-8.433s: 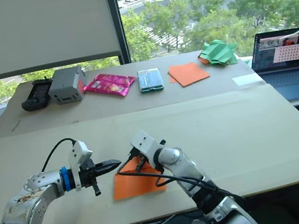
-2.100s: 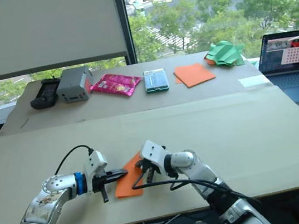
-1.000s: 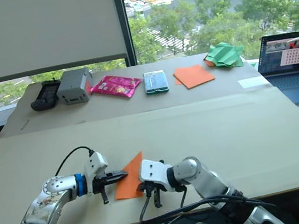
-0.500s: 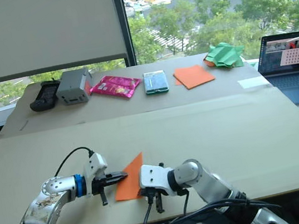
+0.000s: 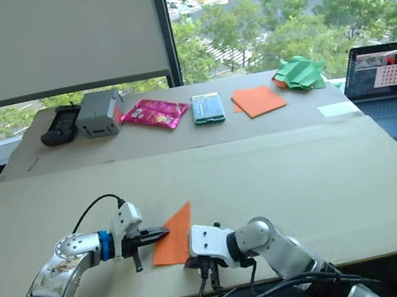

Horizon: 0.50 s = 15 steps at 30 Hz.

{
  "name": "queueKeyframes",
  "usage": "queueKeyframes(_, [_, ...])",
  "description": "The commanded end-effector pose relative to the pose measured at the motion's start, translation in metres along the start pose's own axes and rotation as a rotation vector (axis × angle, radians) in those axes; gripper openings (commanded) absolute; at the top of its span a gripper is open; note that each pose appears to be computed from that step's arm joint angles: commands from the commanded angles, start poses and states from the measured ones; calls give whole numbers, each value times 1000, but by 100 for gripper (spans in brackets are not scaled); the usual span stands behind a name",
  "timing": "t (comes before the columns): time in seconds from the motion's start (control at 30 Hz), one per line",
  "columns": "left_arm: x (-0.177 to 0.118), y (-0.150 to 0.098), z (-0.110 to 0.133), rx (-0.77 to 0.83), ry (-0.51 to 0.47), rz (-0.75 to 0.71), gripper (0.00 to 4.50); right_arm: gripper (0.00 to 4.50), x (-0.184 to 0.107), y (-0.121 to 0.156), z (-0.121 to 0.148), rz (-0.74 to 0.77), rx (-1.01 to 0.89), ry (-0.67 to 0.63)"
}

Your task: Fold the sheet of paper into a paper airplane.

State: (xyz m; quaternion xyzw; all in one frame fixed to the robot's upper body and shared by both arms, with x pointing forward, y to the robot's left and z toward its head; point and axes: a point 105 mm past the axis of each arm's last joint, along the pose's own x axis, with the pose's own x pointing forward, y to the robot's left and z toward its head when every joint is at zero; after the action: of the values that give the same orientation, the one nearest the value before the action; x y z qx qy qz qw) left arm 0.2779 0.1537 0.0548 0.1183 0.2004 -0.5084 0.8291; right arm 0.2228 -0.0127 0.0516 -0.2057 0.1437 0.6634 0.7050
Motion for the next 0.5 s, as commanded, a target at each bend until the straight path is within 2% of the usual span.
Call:
queueKeyframes(0.03, [-15,2,23,9,-56,11,2,0,-25,-16,33,-101,36,-140])
queueKeyframes(0.17, [-29,2,43,15,-102,17,2,0,-38,-26,56,-202,63,-219])
queueKeyframes(0.33, [-40,-2,48,45,-85,8,2,0,-42,-24,62,-282,67,-203])
queueKeyframes(0.43, [-46,0,48,74,-60,-19,82,87,-42,-22,58,-319,102,-194])
queueKeyframes(0.5, [-48,4,50,113,-43,-32,154,162,-43,-23,56,-341,120,-193])
